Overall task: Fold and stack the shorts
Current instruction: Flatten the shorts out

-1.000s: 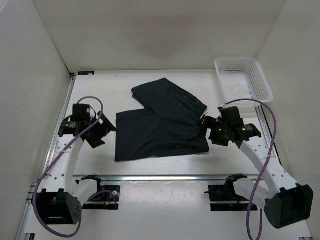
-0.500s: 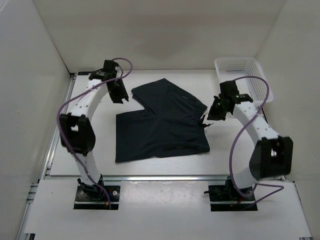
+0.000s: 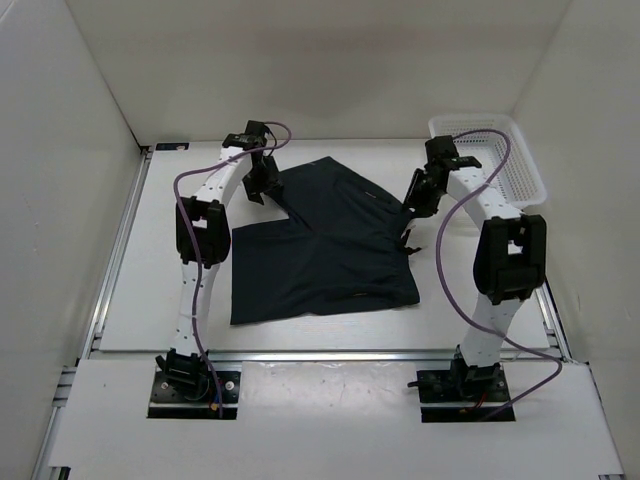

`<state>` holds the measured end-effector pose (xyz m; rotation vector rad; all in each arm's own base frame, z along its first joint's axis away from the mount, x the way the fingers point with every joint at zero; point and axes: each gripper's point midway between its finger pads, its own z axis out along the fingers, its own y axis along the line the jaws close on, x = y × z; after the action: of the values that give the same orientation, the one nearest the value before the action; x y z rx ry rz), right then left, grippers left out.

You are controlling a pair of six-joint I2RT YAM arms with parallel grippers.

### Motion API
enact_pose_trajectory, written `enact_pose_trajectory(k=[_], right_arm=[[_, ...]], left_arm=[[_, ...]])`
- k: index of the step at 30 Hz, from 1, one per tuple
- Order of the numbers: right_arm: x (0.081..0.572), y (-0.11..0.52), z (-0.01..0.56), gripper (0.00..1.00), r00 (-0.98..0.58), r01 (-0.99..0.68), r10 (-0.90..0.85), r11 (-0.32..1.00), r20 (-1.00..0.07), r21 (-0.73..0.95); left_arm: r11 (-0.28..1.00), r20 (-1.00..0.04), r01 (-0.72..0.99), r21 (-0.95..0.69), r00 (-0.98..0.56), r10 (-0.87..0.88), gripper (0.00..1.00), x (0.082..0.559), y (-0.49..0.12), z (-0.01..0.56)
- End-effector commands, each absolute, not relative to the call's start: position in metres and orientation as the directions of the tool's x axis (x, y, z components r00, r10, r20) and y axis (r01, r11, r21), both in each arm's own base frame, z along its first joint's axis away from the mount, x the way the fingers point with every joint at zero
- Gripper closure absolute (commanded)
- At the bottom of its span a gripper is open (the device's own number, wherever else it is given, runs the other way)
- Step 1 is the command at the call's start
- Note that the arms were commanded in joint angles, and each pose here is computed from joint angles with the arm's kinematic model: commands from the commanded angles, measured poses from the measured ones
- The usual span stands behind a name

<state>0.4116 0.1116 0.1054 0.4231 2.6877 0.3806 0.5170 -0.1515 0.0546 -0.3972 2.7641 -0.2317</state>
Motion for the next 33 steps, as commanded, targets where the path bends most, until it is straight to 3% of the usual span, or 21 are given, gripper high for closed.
enact_pose_trajectory(k=[1,2,4,10,15,18,19,21,22,24,25,33], right_arm=[[0.433,0.109,0.101,0.57,-0.876,0.231,0.331,0.926,-0.352,0.297],[0.437,0.109,0.09,0.43,-0.883,0.237,0.33,0.928,-0.333,0.289],[0.449,0.108,0.09,0.34,-0.878,0.244,0.332,0.931,-0.345,0.273],[0.479,0.096,0.064,0.3,-0.878,0.273,0.321,0.945,-0.354,0.181],[0.489,0.093,0.049,0.27,-0.89,0.265,0.29,0.957,-0.352,0.117],[0.487,0.092,0.037,0.34,-0.901,0.26,0.28,0.96,-0.332,0.104],[0.486,0.099,0.037,0.47,-0.906,0.246,0.271,0.962,-0.326,0.118],[0.486,0.105,0.035,0.63,-0.91,0.225,0.262,0.963,-0.32,0.148],[0.481,0.114,0.033,0.79,-0.918,0.208,0.251,0.964,-0.306,0.169],[0.481,0.114,0.036,0.96,-0.916,0.197,0.243,0.965,-0.32,0.171],[0.482,0.116,0.041,1.0,-0.912,0.191,0.236,0.968,-0.335,0.162],[0.48,0.101,0.058,1.0,-0.88,0.243,0.268,0.963,-0.391,0.114]], left_arm=[[0.937,-0.342,-0.248,-0.245,-0.882,-0.323,0.33,0.528,-0.157,0.072],[0.936,-0.337,-0.243,-0.256,-0.885,-0.322,0.28,0.53,-0.16,0.071],[0.935,-0.323,-0.243,-0.257,-0.89,-0.321,0.26,0.532,-0.162,0.059],[0.928,-0.308,-0.258,-0.269,-0.89,-0.336,0.35,0.535,-0.165,0.046],[0.919,-0.309,-0.252,-0.304,-0.886,-0.345,0.37,0.541,-0.172,0.045],[0.91,-0.288,-0.27,-0.314,-0.886,-0.363,0.4,0.541,-0.175,0.037],[0.907,-0.288,-0.263,-0.329,-0.887,-0.362,0.43,0.542,-0.178,0.041],[0.894,-0.264,-0.258,-0.366,-0.892,-0.366,0.58,0.542,-0.186,0.039],[0.89,-0.281,-0.245,-0.385,-0.887,-0.366,0.66,0.548,-0.189,0.041],[0.893,-0.29,-0.25,-0.373,-0.883,-0.369,0.83,0.547,-0.186,0.043],[0.898,-0.3,-0.257,-0.358,-0.878,-0.372,0.9,0.546,-0.182,0.046],[0.895,-0.333,-0.325,-0.304,-0.844,-0.42,0.9,0.522,-0.12,0.089]])
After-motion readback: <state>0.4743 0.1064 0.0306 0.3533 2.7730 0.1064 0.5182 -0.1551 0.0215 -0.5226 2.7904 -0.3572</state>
